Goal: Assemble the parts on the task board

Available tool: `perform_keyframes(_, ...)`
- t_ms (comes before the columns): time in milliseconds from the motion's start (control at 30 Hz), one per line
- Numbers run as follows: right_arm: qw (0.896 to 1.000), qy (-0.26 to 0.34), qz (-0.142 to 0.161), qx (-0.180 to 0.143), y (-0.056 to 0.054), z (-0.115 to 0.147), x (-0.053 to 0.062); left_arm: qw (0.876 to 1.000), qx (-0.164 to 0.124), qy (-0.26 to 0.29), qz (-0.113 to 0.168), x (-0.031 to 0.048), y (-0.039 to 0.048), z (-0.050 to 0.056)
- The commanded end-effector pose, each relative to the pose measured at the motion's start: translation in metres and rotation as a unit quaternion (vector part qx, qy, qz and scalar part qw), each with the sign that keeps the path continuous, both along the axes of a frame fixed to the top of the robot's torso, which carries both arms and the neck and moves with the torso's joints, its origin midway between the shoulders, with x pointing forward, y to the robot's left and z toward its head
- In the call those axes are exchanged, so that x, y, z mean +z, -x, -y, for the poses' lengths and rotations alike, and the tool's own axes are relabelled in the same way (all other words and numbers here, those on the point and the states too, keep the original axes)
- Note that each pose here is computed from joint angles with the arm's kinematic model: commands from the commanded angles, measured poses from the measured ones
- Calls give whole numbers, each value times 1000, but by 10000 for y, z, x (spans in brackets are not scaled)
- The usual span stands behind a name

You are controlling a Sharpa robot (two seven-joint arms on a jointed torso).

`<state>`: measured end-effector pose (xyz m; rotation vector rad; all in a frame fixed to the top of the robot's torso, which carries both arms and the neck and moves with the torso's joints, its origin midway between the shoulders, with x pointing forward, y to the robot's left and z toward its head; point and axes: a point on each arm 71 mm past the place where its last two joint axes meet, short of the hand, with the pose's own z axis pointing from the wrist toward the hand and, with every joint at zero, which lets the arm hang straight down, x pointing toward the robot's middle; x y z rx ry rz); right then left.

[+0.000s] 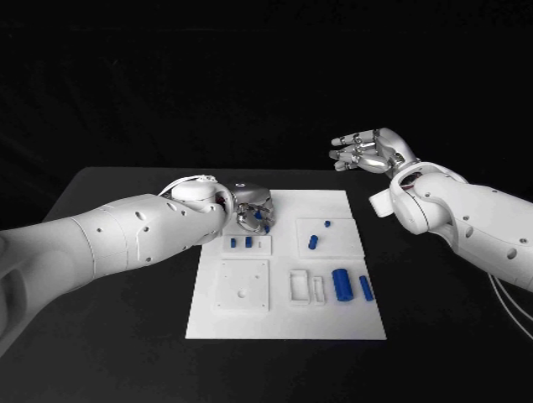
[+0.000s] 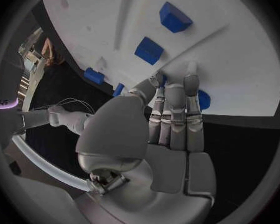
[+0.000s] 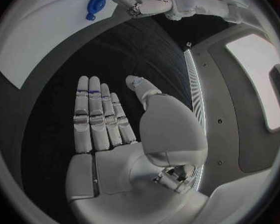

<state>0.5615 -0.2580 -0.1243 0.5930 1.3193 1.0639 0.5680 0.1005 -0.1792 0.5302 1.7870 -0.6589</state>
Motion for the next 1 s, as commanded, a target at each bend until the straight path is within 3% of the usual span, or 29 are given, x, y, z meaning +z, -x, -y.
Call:
perform_keyframes(33, 1000, -1, 2, 10, 5, -19, 4, 1000, 3, -12, -12, -42, 3, -7)
perform_keyframes(1000, 1000, -1, 2, 10, 7, -22, 6, 1000, -5, -13, -21, -123, 28, 61)
